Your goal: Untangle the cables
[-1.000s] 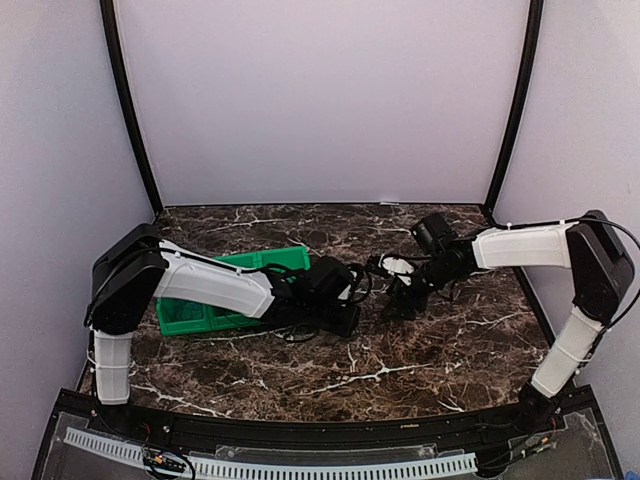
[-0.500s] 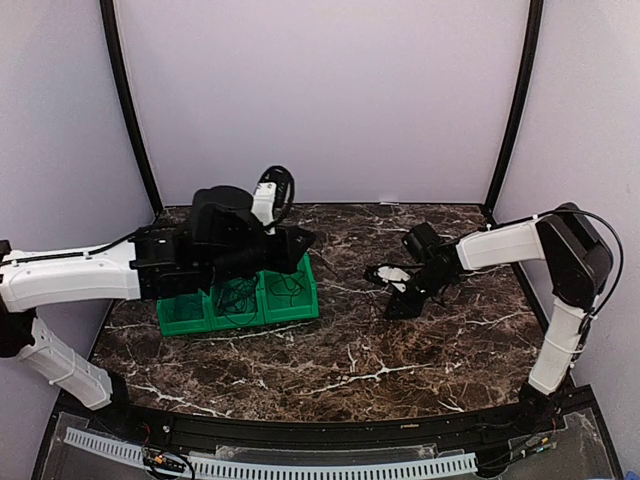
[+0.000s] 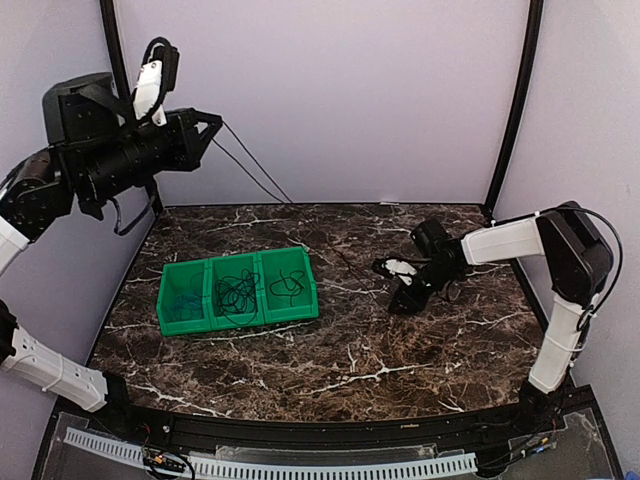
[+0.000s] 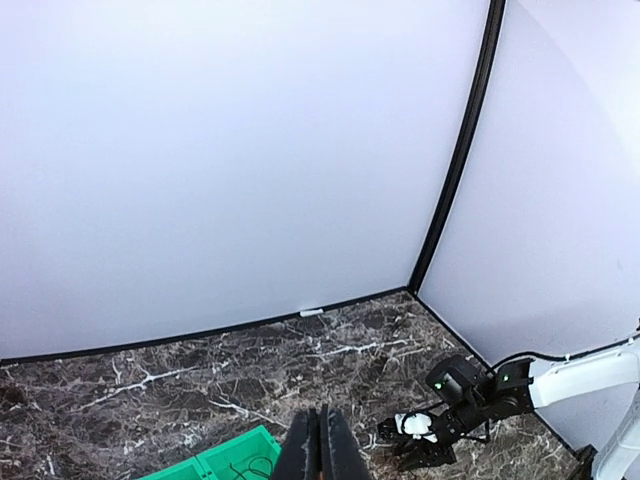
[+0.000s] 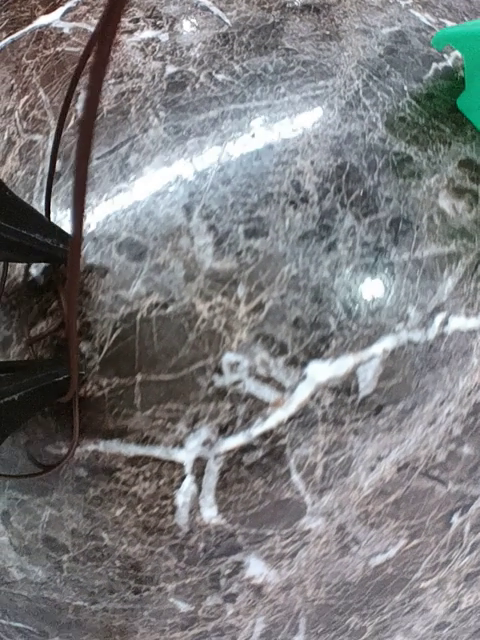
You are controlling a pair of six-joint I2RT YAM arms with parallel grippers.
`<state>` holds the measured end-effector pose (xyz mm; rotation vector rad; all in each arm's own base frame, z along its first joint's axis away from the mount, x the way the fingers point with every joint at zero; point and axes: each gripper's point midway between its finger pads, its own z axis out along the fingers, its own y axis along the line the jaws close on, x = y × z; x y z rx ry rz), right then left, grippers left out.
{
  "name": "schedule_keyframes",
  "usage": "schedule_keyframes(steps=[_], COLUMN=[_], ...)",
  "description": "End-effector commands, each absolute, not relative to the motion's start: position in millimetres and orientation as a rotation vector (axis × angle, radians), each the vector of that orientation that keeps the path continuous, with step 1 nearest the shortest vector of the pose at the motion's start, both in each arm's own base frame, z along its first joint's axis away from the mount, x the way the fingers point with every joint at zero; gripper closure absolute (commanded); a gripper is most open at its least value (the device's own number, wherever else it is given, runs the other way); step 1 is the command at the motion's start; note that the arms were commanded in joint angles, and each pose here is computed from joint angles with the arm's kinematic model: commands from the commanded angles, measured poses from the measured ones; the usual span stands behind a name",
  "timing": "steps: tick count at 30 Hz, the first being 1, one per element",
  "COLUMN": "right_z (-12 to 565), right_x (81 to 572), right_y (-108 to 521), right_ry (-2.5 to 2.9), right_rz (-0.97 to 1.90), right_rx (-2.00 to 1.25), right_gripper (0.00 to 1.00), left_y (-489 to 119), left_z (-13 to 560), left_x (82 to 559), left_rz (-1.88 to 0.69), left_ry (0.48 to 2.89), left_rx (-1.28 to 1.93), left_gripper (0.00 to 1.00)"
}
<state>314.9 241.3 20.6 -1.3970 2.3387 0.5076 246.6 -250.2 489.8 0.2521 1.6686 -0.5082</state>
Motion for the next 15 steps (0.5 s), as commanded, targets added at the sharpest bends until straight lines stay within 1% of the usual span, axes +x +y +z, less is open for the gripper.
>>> schedule_keyframes(steps=[1,4,6,7,15], right_z=[-9,-8,-10,-11,3], right_x=[310,319,324,328,348], right_y=[195,183,171,164,124], right_ry=[2.556,2.571,2.590,2.605,2.635], right_rz=[0.374,0.322,0.265,0.237,0.150], right_rx=[-1.317,-1.273,-1.244,-1.221,-1.058], right_gripper=[0.65,0.71,0.77,0.79,0.80], left_y=[-214,-223,-225,-222,-221], left_z=[542,551,555,560,566], left_x=[236,232,231,229,226], left_rz=[-0.491,-0.543,-0.551,-0.556,-0.565], left_ry=[1.578,1.571,1.575,1.570,1.576], left_rx=[0.194,0.225,0.236,0.234,0.254], left_gripper=[1.00,1.00,1.00,1.00,1.00])
